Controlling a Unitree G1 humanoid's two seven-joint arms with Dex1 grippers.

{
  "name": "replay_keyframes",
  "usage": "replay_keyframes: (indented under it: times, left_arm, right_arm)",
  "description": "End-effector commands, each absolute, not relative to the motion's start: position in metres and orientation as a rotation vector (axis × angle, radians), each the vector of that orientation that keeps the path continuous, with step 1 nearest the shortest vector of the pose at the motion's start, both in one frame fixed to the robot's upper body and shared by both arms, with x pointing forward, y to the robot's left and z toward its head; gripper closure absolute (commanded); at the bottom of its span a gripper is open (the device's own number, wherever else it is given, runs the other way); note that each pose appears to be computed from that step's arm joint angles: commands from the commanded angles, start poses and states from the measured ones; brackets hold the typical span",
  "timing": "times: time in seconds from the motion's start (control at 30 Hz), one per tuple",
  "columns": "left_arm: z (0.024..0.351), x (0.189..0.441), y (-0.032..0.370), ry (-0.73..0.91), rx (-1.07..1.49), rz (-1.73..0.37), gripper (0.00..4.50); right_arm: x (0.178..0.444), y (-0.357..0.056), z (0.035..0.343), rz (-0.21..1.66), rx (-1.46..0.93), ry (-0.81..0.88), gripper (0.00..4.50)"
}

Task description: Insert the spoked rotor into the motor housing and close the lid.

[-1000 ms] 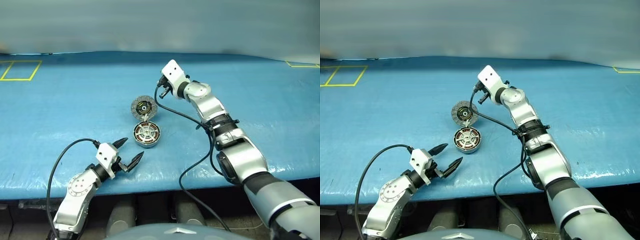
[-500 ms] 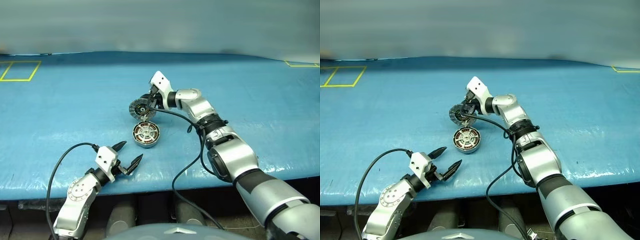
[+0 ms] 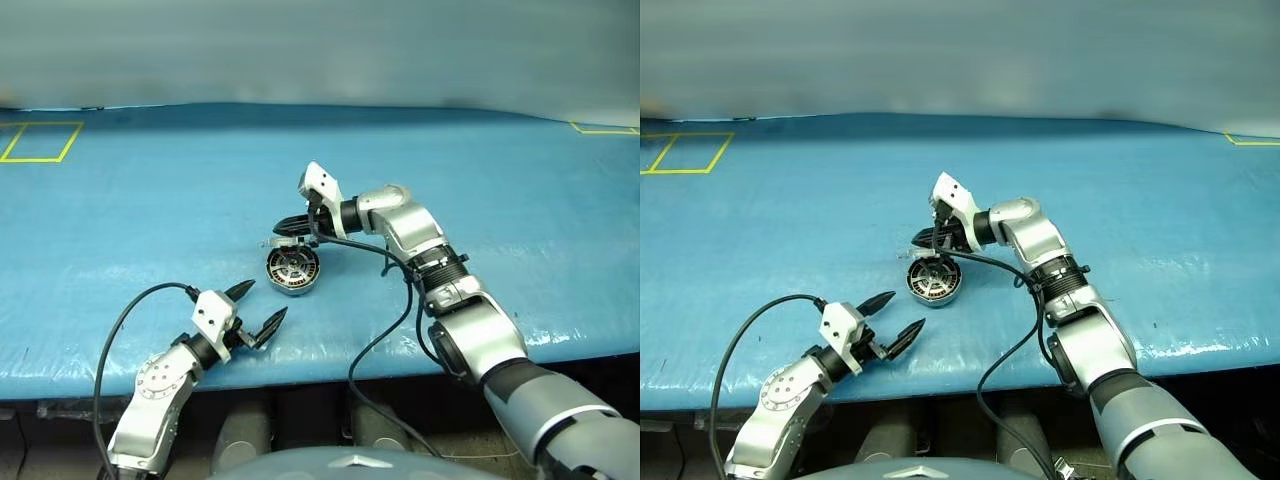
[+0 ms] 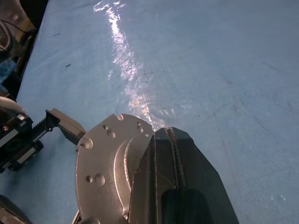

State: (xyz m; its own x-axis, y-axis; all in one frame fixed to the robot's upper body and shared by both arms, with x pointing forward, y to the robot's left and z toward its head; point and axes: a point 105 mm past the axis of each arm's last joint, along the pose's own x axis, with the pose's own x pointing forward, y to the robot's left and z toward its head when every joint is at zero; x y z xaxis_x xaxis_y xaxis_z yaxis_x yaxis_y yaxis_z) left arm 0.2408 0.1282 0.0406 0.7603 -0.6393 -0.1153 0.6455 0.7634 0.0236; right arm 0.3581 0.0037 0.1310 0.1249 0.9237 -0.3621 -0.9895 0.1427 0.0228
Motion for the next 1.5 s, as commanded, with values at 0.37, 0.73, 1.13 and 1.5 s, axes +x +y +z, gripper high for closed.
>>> replay_keyframes:
  times: [0.37,0.73,1.13,1.5]
  left_arm:
    - [0.048,0.245,0.127,0.069,0.080,-0.703,0.00]
    - [0.050,0.246,0.128,0.071,0.084,-0.709,0.00]
    - [0.050,0.244,0.129,0.082,0.082,-0.709,0.00]
    - [0.055,0.249,0.128,0.039,0.068,-0.700,0.00]
  right_arm:
    - [0.333,0.004,0.122,1.402,-0.177,0.291,4.48]
    - [0.308,-0.014,0.095,1.306,-0.125,0.355,4.48]
    - [0.284,-0.017,0.156,0.904,0.004,0.071,3.99]
    - [0.283,0.003,0.124,0.687,-0.143,0.157,0.30]
